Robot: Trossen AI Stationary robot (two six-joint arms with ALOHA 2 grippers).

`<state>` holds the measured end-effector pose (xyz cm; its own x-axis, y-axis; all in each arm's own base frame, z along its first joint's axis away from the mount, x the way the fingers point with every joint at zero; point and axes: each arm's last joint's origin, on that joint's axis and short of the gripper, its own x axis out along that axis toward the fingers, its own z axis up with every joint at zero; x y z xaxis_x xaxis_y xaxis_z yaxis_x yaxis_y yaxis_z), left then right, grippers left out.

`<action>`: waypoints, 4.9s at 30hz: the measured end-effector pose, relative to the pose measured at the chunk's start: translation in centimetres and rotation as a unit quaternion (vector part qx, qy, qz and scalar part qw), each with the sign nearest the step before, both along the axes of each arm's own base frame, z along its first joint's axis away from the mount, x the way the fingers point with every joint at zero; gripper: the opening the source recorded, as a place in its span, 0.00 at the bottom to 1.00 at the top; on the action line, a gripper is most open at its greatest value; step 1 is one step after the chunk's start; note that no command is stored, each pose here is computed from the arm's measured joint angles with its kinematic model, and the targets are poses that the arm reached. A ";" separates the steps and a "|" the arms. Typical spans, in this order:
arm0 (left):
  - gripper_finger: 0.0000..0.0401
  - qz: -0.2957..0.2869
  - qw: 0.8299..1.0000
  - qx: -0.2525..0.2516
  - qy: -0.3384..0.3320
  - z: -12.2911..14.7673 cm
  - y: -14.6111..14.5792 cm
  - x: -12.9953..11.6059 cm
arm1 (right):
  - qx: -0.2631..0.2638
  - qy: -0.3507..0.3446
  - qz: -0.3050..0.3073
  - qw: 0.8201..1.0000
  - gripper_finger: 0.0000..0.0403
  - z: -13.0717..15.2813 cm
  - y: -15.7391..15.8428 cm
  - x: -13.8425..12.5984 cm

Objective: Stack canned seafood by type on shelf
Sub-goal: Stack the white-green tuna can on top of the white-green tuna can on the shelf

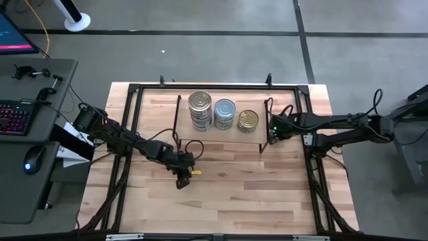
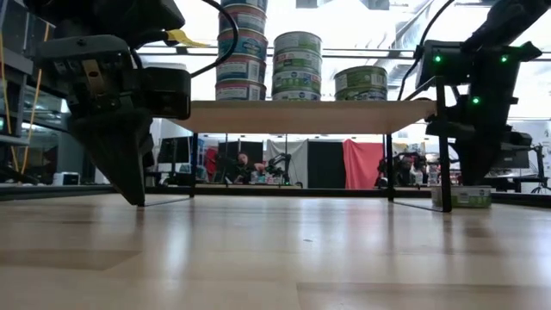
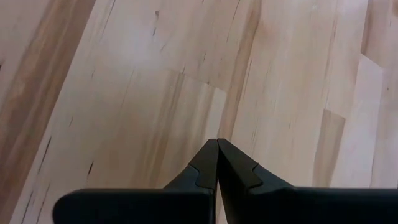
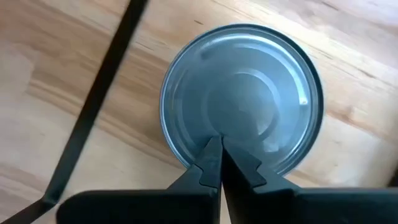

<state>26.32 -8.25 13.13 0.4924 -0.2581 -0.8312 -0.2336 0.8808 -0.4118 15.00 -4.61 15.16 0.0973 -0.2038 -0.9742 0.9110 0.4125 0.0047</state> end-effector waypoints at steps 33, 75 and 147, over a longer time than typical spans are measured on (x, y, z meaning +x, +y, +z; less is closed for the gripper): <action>0.00 -0.044 0.998 0.044 -0.013 1.2 0.6 -0.7 | 0.156 0.030 0.078 0.984 0.00 0.3 9.9 -0.6; 0.00 0.087 0.966 -0.073 -0.234 4.8 -6.0 0.0 | 0.272 -0.066 0.159 0.947 0.00 -0.9 20.1 -1.4; 0.00 -0.029 0.960 0.172 -0.220 0.4 -5.1 3.3 | -0.134 -0.357 0.332 0.863 0.00 -1.2 19.1 17.8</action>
<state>29.63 -13.35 13.51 0.8088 -0.0427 -0.5866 -0.0500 0.9887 -0.1410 32.84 14.45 13.95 0.8352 -0.0809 -0.5439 0.2776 0.9158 0.2901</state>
